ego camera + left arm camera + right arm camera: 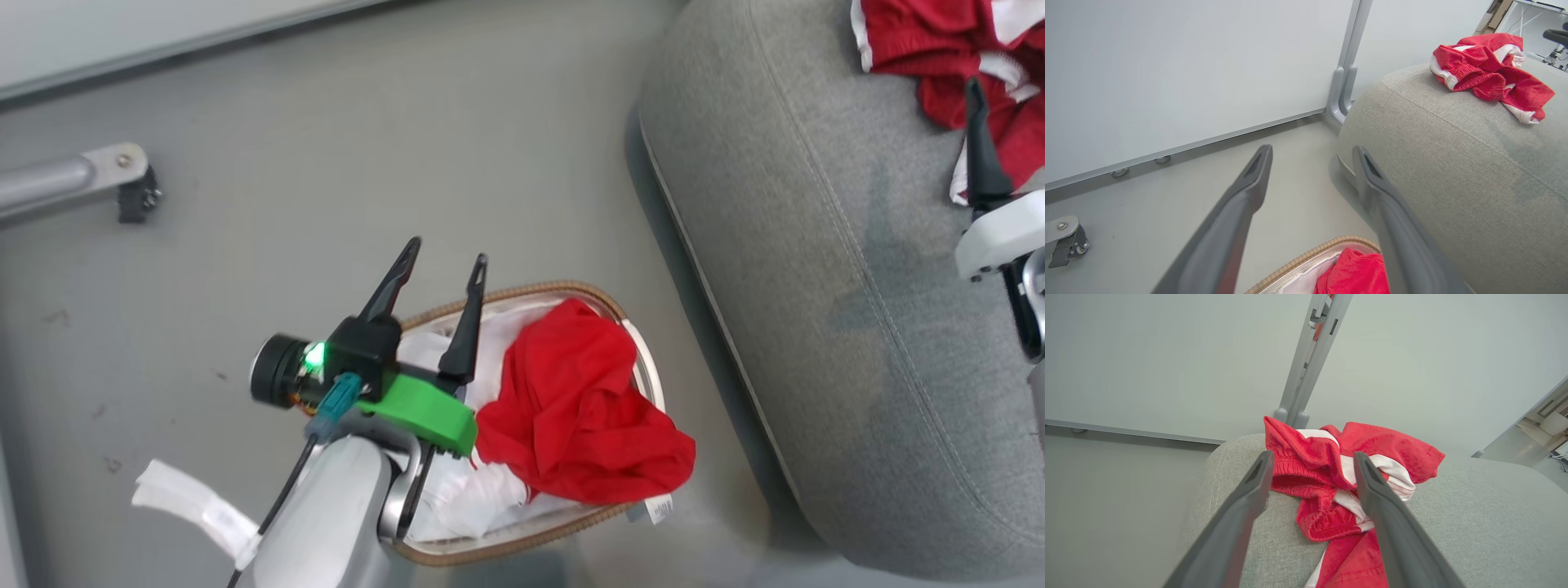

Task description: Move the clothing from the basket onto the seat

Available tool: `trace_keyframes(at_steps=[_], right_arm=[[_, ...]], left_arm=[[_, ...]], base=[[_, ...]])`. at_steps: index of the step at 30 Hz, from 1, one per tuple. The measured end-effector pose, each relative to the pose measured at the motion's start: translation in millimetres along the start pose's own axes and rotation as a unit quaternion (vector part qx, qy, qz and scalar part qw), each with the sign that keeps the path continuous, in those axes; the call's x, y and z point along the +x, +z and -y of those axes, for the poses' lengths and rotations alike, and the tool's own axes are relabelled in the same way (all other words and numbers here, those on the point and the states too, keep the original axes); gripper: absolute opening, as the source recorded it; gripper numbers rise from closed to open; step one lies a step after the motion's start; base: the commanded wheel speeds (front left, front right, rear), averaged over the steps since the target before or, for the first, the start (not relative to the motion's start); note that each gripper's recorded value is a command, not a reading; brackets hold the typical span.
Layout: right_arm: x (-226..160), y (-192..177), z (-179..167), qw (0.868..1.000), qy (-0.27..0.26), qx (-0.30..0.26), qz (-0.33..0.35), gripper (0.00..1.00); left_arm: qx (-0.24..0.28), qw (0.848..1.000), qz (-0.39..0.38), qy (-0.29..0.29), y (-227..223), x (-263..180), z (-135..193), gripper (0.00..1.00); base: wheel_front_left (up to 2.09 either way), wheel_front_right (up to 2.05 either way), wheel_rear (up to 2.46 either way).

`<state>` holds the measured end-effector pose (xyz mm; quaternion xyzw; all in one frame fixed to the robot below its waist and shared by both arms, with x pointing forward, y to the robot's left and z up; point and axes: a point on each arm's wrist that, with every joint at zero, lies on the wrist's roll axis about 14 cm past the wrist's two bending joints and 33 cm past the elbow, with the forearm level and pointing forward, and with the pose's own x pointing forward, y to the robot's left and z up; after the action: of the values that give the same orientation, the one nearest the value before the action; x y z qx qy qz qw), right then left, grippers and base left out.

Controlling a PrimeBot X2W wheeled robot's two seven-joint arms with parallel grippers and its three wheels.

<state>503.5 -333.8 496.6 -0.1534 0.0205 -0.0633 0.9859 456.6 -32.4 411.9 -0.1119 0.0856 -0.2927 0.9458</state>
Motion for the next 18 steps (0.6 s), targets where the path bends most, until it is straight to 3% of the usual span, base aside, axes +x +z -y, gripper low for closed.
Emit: trace_keyframes(at_steps=[8, 18], right_arm=[[-19.7, 47.3, -51.3, 0.995, 0.038, 0.075, 0.061, 1.00], [-66.6, 67.5, -118.8, 0.983, 0.093, 0.138, 0.077, 1.00]], left_arm=[[-0.010, 0.994, 0.039, 0.102, 35.3, -51.0, -35.9, 1.00], [-0.004, 0.980, 0.072, 0.187, 58.9, -111.2, -61.8, 1.00]], base=[[0.00, 0.00, 0.00], [0.00, 0.00, 0.00]])
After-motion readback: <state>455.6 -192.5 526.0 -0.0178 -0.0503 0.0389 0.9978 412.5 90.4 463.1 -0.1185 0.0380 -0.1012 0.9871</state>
